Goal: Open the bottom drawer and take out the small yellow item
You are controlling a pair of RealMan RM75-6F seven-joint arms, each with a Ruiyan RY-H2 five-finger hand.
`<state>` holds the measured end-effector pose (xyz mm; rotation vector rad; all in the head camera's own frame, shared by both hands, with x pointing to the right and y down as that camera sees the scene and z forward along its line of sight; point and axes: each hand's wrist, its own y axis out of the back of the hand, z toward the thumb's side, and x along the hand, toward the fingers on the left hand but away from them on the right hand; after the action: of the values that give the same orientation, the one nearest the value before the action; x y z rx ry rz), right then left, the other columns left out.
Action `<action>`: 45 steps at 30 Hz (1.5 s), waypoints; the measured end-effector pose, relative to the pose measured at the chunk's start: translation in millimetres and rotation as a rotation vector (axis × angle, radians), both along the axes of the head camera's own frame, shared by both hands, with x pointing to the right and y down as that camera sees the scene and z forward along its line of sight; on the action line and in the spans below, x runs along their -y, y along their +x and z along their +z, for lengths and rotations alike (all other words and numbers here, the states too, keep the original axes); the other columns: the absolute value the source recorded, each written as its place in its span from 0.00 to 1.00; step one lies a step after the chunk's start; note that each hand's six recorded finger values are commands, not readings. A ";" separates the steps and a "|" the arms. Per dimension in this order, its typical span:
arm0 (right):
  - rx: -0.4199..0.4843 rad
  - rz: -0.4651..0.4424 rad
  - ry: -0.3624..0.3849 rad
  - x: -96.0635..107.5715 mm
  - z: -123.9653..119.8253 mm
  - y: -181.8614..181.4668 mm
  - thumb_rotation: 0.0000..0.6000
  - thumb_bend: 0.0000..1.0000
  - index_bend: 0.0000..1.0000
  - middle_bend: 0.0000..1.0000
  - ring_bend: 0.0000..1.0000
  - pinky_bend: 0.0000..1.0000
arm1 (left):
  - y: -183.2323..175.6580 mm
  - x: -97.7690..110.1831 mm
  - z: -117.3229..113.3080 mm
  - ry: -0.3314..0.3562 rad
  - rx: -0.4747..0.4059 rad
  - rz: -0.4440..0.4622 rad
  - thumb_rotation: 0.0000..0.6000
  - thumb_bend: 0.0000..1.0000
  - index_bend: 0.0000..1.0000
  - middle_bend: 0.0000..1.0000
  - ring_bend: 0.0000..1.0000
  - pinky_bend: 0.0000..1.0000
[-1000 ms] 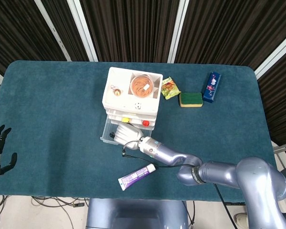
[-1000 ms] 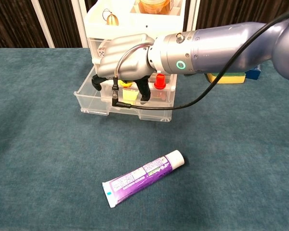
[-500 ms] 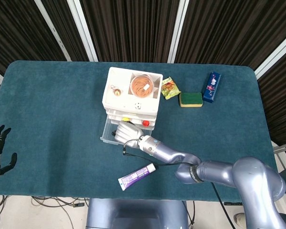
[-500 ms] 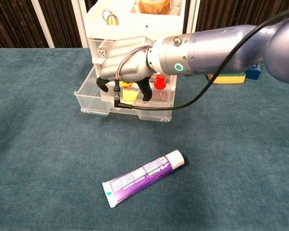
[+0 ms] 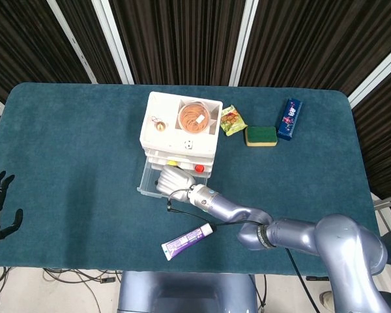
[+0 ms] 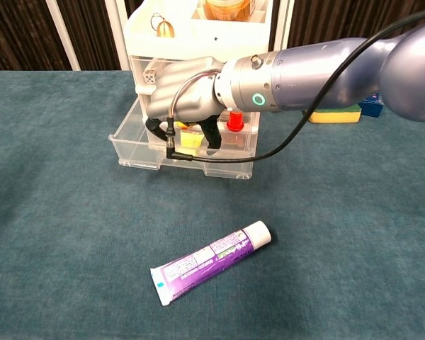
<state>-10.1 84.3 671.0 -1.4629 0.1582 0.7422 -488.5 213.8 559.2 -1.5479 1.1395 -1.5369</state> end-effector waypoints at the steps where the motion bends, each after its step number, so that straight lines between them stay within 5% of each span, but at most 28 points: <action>1: -0.002 -0.002 0.002 0.0 0.6 -0.4 1.00 0.23 0.39 1.00 1.00 1.00 | -0.1 0.0 -0.1 0.000 -0.001 -0.001 1.00 0.44 0.05 0.00 0.00 0.00; 25: -0.009 0.007 -0.022 -2.8 9.0 -8.0 1.00 0.39 0.41 1.00 1.00 1.00 | -1.8 0.5 -0.2 -0.005 -0.003 -0.010 1.00 0.44 0.05 0.00 0.00 0.00; 45: -0.019 0.031 0.003 5.5 9.6 -3.5 1.00 0.40 0.42 1.00 1.00 1.00 | -1.5 -0.4 0.8 -0.013 -0.004 -0.011 1.00 0.44 0.05 0.00 0.00 0.00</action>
<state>-13.6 78.8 680.7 -1.4587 0.1492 0.7818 -490.0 214.2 560.0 -1.5558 1.1443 -1.5524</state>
